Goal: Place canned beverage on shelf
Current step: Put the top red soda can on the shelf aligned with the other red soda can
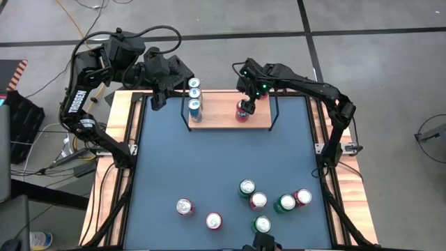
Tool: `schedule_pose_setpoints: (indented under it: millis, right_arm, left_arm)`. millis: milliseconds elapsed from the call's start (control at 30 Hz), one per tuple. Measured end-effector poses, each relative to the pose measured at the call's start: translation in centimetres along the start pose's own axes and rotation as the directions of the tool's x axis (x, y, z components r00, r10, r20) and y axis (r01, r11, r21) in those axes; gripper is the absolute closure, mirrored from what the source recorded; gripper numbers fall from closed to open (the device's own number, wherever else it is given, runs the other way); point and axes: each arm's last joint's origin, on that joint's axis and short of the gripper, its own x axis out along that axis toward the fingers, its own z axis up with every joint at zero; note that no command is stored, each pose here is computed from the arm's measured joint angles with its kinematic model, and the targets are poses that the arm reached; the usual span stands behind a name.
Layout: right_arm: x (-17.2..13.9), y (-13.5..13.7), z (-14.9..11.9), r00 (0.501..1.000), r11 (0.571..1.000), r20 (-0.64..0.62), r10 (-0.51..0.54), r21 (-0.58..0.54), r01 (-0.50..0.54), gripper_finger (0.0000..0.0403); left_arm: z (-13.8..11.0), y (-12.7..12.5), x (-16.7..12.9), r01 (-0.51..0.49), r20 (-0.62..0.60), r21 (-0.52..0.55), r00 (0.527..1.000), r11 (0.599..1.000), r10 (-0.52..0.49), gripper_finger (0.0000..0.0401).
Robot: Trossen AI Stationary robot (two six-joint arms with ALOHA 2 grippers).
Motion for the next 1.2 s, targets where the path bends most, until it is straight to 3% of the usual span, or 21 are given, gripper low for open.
schedule_pose_setpoints:
  millis: [833,1200]
  right_arm:
    - [-0.5,1.0,0.6,0.999,1.0,0.053,0.013,0.005,-0.013,0.0049]
    - [2.8,1.4,0.3,0.997,0.999,-0.06,0.039,0.006,-0.039,0.0049]
  left_arm:
    - [0.0,0.0,0.0,0.0,-0.001,0.0,1.0,1.0,0.0,0.0073]
    - [0.0,0.0,0.0,0.0,-0.001,-0.008,1.0,1.0,0.0,0.0073]
